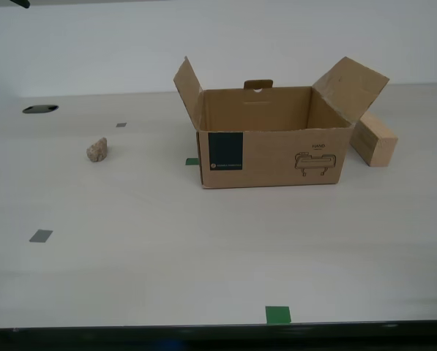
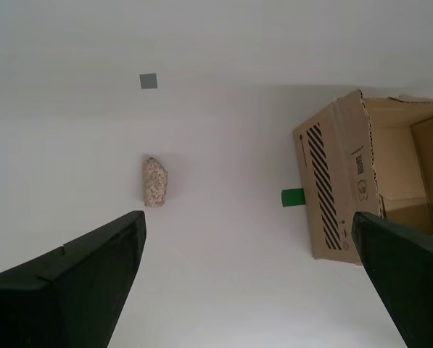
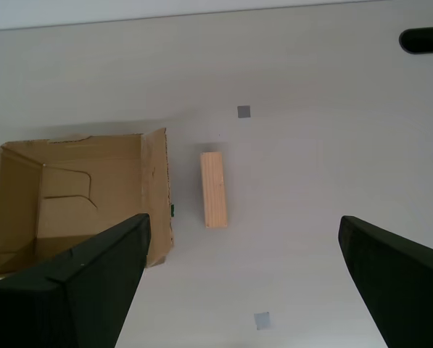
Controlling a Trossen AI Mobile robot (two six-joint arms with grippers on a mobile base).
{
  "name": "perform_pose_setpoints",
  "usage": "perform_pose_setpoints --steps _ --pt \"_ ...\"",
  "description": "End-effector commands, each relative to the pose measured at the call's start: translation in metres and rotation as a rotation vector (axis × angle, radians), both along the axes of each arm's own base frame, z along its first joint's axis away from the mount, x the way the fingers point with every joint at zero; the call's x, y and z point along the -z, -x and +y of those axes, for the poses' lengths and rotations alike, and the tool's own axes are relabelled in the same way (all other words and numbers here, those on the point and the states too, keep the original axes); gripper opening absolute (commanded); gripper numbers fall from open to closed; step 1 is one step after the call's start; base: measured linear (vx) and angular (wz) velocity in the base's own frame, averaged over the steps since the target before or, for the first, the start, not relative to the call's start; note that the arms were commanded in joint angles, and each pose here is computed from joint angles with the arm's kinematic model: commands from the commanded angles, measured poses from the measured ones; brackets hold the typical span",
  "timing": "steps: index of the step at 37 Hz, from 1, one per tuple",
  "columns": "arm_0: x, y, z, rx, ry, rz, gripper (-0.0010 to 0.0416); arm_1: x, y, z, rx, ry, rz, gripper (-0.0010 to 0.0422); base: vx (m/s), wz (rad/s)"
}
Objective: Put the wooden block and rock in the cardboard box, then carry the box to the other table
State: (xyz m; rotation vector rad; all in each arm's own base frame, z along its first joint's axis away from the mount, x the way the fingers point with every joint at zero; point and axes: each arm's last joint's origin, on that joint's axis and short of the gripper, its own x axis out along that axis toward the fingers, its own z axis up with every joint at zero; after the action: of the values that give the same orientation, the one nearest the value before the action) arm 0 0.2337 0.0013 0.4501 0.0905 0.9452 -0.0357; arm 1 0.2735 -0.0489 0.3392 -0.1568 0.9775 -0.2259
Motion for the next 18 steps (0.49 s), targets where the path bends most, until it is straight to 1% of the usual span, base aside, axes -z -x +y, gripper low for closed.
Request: perform_pose_setpoints --steps 1,5,9,18 --pt "0.006 -0.011 0.000 0.002 0.004 0.021 0.0351 0.000 0.001 0.000 0.009 -0.002 0.007 0.0389 0.000 0.000" --pt "0.015 -0.027 0.000 0.002 0.004 0.034 0.0351 0.000 0.001 0.000 0.010 -0.002 0.006 0.0389 0.000 0.000" --pt "0.025 -0.040 0.000 0.002 0.005 0.074 0.0355 0.000 0.001 0.000 0.010 -0.002 0.006 0.0389 0.000 0.000" --pt "0.050 -0.066 -0.010 0.032 0.004 0.167 0.0355 0.000 0.001 0.000 0.016 -0.007 0.004 0.0389 0.000 0.000"
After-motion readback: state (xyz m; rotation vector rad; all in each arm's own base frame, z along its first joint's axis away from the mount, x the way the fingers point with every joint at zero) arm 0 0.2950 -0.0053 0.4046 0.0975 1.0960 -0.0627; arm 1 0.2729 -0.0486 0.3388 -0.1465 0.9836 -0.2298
